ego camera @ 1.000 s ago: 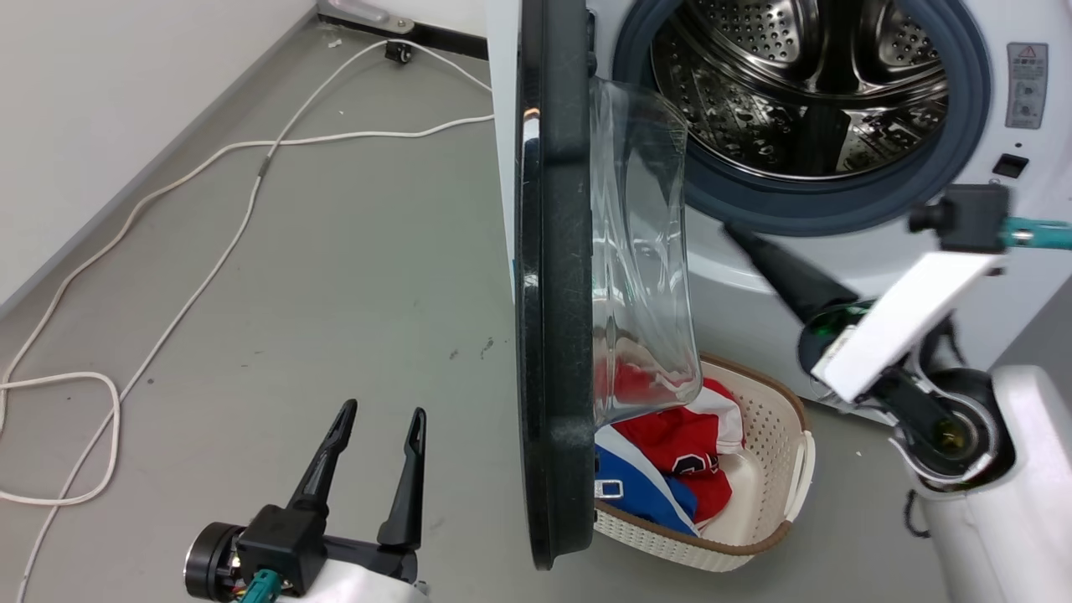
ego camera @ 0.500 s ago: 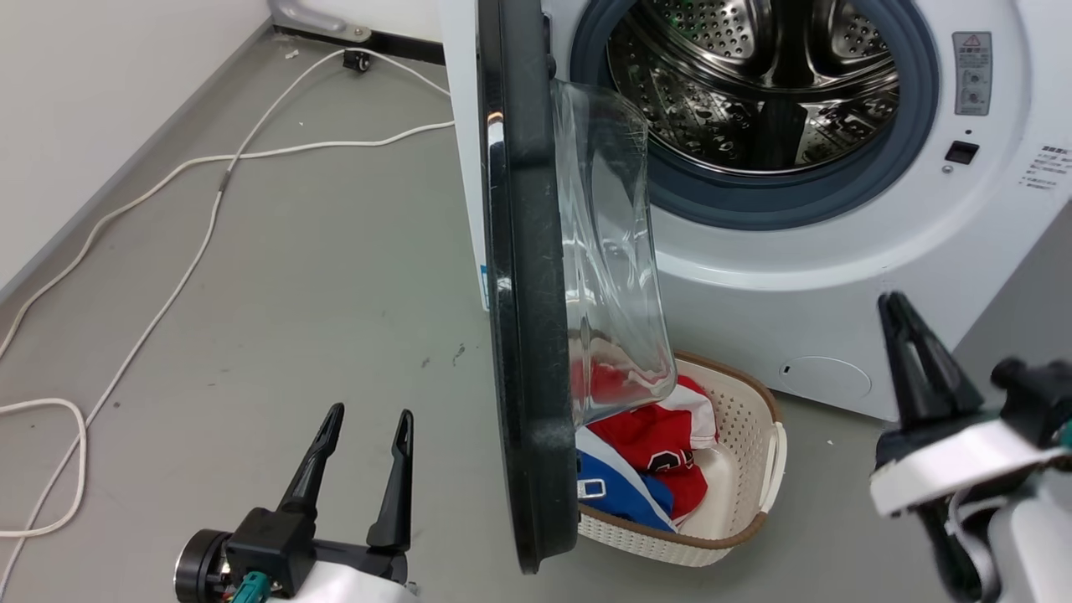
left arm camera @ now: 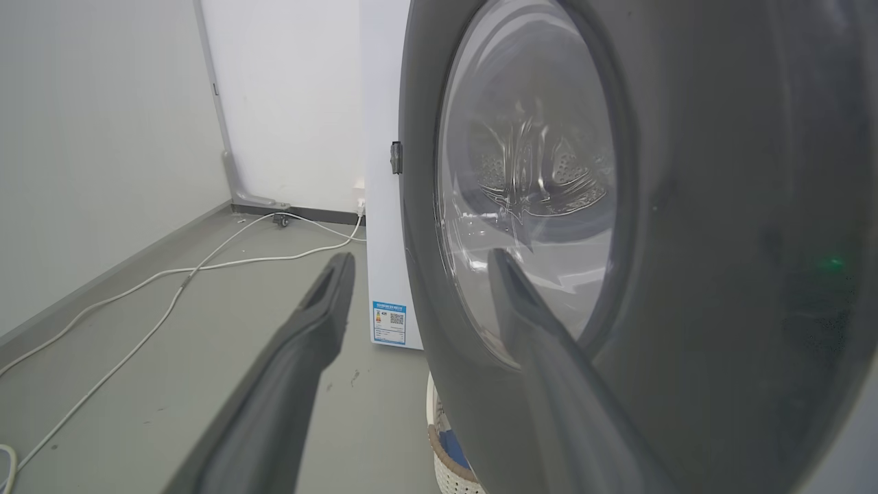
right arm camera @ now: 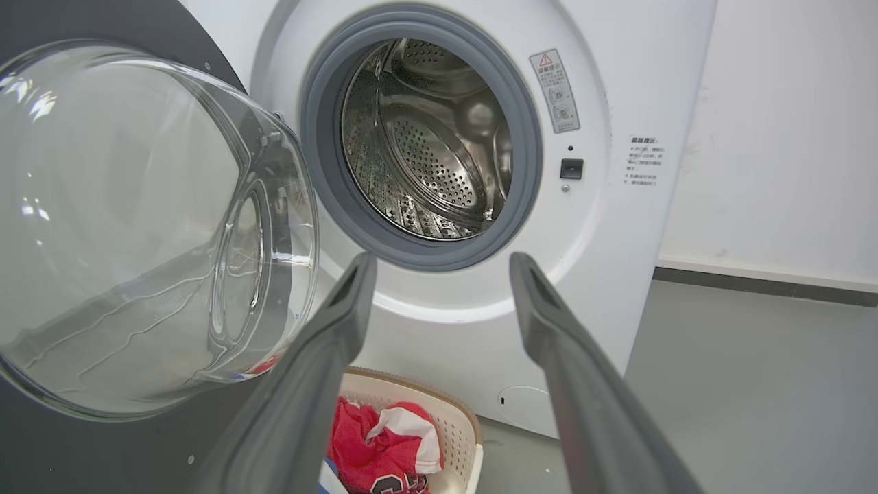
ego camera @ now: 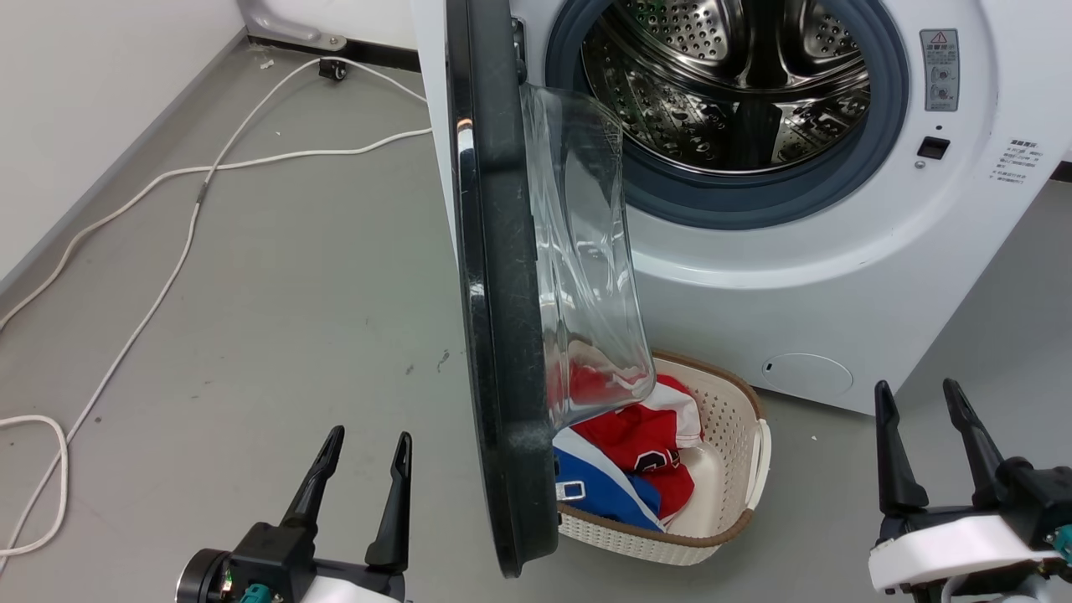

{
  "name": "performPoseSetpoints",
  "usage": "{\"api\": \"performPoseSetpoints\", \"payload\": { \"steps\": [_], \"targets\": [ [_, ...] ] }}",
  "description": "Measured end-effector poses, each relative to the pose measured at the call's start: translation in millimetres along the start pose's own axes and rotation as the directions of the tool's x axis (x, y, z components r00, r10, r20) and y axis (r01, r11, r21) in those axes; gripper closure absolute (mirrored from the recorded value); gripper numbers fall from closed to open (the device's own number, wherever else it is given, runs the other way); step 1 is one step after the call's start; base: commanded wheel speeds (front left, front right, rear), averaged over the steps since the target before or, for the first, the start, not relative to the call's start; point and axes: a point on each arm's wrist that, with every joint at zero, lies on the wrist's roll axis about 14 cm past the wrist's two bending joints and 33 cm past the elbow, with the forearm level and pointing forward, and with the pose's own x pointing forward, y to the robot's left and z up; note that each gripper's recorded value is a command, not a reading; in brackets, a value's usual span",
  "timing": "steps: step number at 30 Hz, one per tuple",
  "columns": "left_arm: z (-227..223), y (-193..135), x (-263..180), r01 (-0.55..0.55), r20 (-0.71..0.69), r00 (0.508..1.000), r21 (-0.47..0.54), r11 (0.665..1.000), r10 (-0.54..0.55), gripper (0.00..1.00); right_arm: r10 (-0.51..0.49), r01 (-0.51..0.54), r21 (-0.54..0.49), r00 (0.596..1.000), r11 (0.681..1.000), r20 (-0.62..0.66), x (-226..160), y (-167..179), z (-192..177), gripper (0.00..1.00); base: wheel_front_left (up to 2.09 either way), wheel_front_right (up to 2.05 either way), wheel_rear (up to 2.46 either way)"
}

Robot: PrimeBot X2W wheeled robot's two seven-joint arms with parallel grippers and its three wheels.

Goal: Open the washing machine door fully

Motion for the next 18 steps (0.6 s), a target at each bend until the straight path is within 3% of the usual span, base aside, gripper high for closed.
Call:
{"api": "performPoseSetpoints", "payload": {
  "steps": [18],
  "targets": [
    [-2.8,-3.7,0.7,0.012,-0.009,1.0,-0.003,1.0,-0.012,0.0,0.009,-0.008,0.036,1.0,0.999,-0.022,-5.8,5.9,-7.8,0.0,0.0,0.0,0.0]
  ]
}}
